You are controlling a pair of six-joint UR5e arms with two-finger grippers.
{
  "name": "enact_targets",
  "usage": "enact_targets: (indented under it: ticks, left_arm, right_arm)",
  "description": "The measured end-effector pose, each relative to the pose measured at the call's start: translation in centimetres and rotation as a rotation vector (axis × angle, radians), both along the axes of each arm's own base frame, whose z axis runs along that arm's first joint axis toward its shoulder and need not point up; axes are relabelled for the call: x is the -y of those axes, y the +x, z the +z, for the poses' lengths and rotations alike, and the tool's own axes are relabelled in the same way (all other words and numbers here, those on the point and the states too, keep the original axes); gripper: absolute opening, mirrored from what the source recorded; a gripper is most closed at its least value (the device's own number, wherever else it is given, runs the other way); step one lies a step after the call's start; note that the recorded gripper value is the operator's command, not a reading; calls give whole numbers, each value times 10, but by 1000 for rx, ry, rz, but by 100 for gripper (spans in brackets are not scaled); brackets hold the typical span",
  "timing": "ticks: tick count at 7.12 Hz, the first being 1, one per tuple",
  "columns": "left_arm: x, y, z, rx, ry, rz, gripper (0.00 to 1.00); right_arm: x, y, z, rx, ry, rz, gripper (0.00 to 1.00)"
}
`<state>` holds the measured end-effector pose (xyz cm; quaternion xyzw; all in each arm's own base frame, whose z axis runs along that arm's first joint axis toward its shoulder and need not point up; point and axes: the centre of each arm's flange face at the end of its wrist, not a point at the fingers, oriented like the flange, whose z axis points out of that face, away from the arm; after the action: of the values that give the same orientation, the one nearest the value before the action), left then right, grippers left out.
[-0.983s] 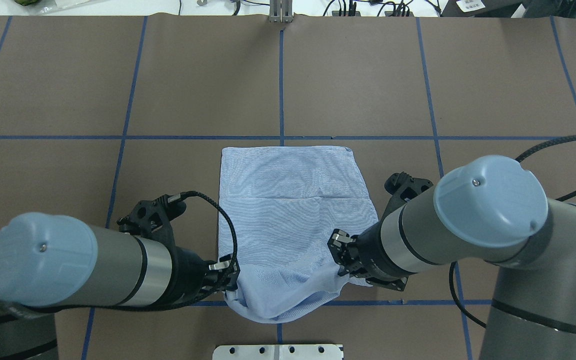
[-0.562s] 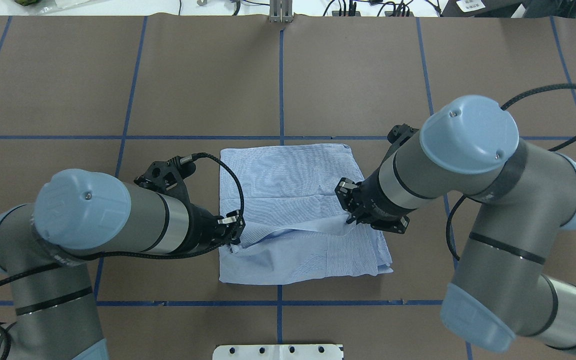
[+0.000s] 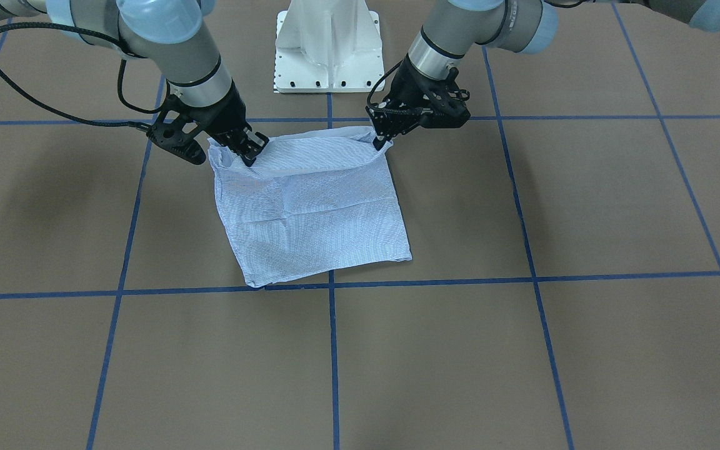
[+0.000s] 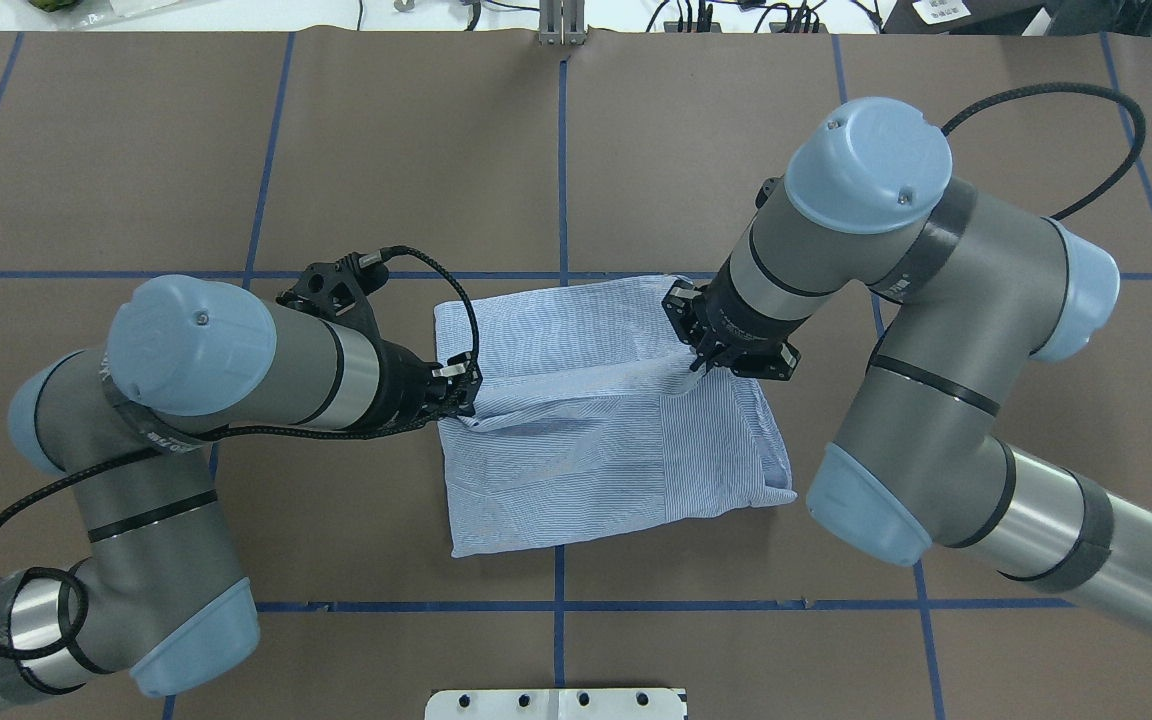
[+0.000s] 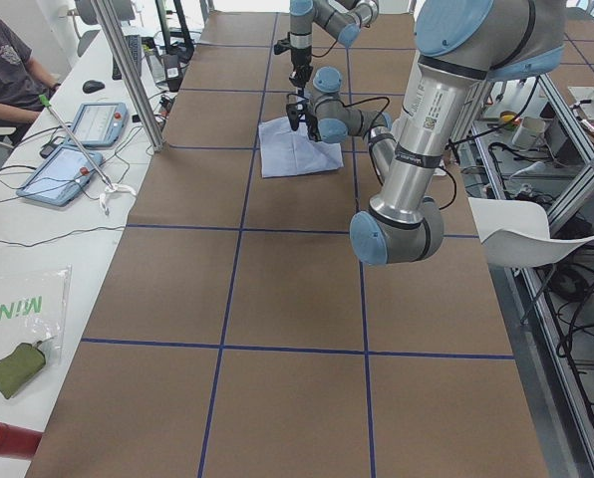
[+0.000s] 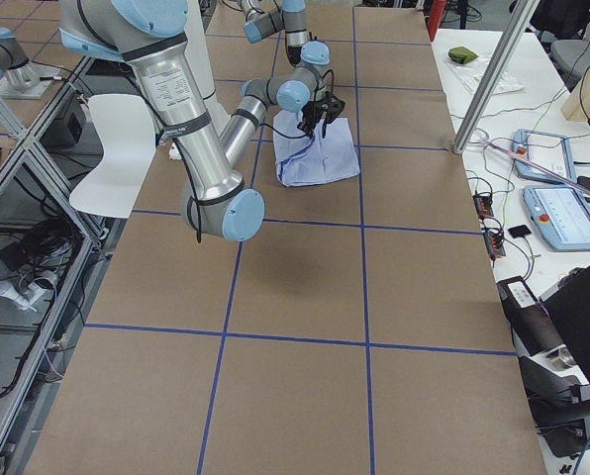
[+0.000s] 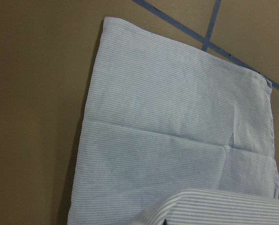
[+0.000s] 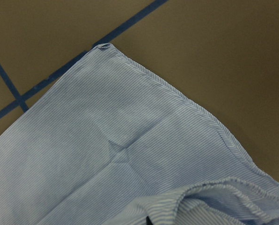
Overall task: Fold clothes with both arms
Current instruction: 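Fold the held edge over the shirt away from the robot with both grippers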
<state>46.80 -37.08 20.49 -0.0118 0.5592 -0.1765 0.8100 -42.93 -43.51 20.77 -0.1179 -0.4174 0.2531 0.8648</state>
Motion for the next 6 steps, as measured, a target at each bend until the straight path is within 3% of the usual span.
enact_targets:
  ticks: [3, 6]
  left_arm:
    - [31, 6, 13, 6, 25, -29, 0]
    - [61, 18, 41, 20, 42, -45, 0]
  right_arm:
    - [48, -20, -9, -30, 20, 6, 0]
    - [102, -54, 14, 1, 59, 28, 0]
